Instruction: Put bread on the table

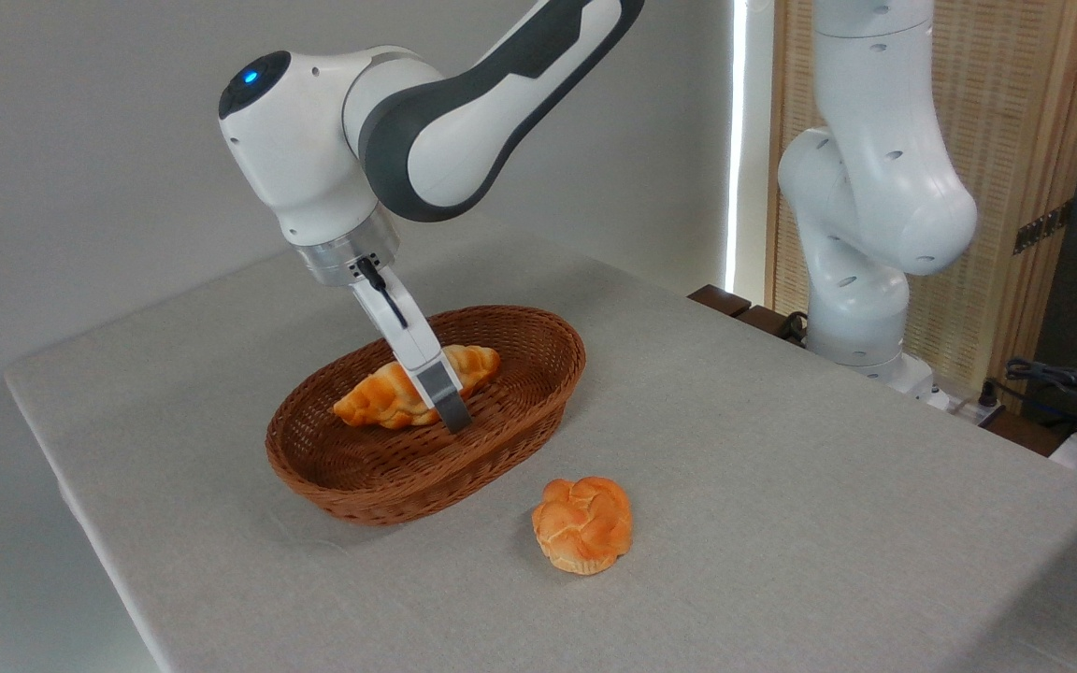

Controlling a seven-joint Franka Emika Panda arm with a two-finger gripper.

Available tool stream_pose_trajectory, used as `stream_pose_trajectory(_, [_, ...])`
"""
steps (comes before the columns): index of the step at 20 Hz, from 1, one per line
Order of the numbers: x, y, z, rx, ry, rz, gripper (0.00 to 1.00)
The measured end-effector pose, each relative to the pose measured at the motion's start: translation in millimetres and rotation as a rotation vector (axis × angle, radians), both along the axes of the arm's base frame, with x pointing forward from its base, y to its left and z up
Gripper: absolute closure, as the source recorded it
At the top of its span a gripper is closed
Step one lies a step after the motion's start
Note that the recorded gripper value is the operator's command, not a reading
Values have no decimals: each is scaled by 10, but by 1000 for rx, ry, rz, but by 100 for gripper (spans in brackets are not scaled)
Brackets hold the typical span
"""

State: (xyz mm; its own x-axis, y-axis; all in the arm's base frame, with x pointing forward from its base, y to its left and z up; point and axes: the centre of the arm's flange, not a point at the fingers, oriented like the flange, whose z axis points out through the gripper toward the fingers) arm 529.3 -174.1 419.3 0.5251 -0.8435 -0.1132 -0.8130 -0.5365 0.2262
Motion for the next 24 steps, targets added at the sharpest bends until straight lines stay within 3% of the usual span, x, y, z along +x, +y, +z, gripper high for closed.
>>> stream_pose_trajectory(2, [2,-1,3,0,-1,0,74])
stream_pose_trajectory(7, [-14,-52,4,-1,-1,-11,78])
stream_pose_trajectory(10, [-15,-60,-6,-1,0,-12,100])
stream_pose_trajectory(24, [10,-80,29,-4,-8,-15,98])
